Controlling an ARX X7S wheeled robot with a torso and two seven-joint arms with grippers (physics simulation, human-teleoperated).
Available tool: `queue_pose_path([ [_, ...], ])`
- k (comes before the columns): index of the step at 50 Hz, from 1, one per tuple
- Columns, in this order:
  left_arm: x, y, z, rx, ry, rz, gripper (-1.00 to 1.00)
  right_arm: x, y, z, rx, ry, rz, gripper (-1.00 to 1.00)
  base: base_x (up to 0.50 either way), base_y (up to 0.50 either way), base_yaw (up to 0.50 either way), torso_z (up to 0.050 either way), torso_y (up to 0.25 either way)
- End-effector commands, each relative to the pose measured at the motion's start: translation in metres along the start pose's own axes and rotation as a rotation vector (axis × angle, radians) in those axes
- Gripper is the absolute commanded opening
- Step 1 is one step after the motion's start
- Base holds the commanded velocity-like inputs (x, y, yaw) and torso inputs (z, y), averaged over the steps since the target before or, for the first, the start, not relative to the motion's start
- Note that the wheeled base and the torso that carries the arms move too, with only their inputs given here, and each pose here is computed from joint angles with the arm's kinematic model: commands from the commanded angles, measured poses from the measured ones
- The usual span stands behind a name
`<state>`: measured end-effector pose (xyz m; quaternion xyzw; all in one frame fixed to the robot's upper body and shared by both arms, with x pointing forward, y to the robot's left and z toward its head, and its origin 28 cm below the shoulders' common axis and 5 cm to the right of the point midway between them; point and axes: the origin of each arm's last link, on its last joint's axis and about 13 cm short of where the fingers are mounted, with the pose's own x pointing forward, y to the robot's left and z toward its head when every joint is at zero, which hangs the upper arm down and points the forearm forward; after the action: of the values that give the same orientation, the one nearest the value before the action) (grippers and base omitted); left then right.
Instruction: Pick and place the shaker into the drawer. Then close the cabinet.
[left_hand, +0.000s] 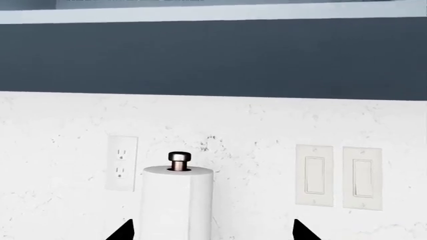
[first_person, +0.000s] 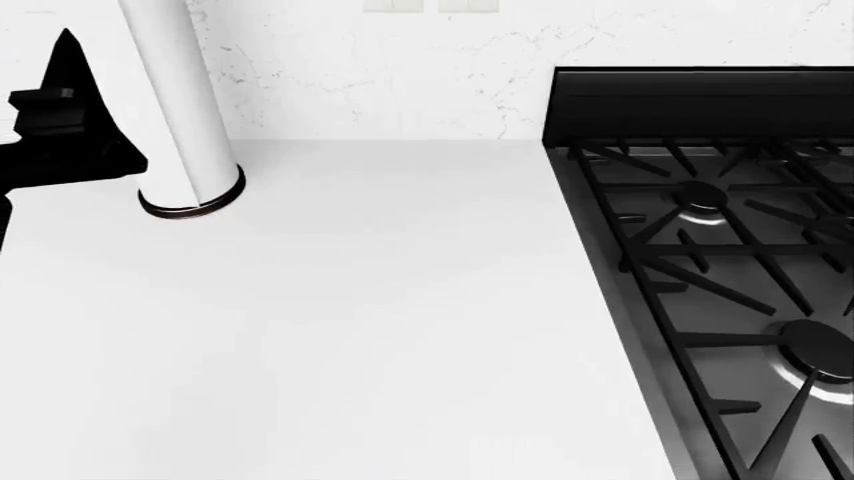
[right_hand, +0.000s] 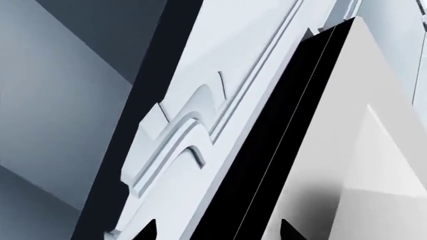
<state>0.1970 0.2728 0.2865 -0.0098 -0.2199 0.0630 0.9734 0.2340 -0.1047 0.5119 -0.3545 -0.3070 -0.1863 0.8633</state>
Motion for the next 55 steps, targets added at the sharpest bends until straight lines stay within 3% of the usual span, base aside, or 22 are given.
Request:
queue_pose_path([
  [1, -0.001, 0.001, 0.001, 0.0, 0.0, -0.002, 1.0, 0.017, 0.03, -0.016, -0.068, 0.095, 0.135, 1.0, 0.01, 0.0, 0.01, 0.0, -0.011],
  [16, -0.002, 0.003, -0.002, 0.001, 0.005, -0.003, 1.0, 0.026, 0.059, -0.02, -0.132, 0.095, 0.182, 1.0, 0.01, 0.0, 0.01, 0.004, -0.011],
  [35, -0.005, 0.005, -0.001, 0.0, 0.001, 0.003, 1.0, 0.039, 0.079, -0.016, -0.2, 0.086, 0.211, 1.0, 0.01, 0.0, 0.01, 0.003, -0.011],
  [55, -0.006, 0.007, 0.0, -0.005, 0.001, 0.012, 1.0, 0.045, 0.081, -0.008, -0.219, 0.077, 0.217, 1.0, 0.02, 0.0, 0.01, 0.006, -0.014],
])
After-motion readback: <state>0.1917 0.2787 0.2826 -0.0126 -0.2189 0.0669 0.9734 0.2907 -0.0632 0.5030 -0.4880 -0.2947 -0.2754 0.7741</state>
